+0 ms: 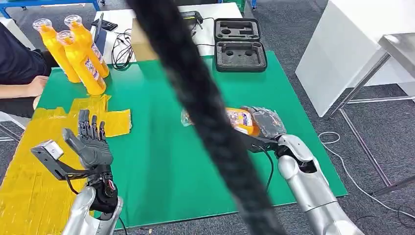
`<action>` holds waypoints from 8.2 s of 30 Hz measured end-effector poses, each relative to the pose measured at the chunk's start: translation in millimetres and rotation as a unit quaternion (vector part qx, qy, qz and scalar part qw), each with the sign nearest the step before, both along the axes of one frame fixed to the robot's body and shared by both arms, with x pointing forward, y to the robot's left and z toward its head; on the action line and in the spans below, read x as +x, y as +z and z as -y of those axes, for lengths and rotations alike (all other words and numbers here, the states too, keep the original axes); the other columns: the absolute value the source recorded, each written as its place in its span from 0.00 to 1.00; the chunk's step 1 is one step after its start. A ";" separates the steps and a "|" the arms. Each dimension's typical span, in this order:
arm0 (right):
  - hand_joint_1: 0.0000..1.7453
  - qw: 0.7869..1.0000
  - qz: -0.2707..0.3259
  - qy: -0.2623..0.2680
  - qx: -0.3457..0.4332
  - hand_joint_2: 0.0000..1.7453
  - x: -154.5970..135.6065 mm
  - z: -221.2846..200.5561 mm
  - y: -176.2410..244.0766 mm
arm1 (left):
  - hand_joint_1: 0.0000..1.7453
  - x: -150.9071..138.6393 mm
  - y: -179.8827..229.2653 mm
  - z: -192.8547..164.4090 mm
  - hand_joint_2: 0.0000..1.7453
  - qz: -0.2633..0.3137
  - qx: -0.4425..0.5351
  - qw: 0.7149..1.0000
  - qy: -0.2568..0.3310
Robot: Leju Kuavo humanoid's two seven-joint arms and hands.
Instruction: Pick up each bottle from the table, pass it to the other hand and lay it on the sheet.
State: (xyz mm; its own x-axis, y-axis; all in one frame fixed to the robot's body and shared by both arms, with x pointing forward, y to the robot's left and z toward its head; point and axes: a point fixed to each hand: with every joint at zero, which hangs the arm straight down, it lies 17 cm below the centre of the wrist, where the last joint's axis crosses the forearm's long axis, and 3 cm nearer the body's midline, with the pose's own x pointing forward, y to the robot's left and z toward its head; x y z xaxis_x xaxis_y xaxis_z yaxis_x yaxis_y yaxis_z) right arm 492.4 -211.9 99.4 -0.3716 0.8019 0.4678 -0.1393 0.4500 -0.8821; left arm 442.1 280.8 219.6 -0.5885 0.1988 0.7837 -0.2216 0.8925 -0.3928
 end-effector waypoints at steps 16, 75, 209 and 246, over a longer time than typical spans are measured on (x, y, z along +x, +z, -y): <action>1.00 0.991 0.047 -0.001 0.123 1.00 6.3 -53.8 49.7 | 0.00 5.5 -11.2 31.1 1.00 -0.028 -0.013 0.998 -0.056; 1.00 0.981 -0.087 0.118 0.123 1.00 -4.1 -282.2 55.6 | 0.00 0.0 32.1 71.4 1.00 0.012 -0.025 0.994 -0.102; 0.00 0.965 -0.102 0.197 0.142 0.00 -76.9 -304.8 30.4 | 1.00 -1.9 78.0 -46.0 1.00 0.067 0.045 0.994 0.077; 0.00 0.970 -0.073 0.150 0.178 0.00 -72.9 -226.4 22.6 | 1.00 4.2 77.3 -123.9 1.00 0.020 0.270 0.921 0.279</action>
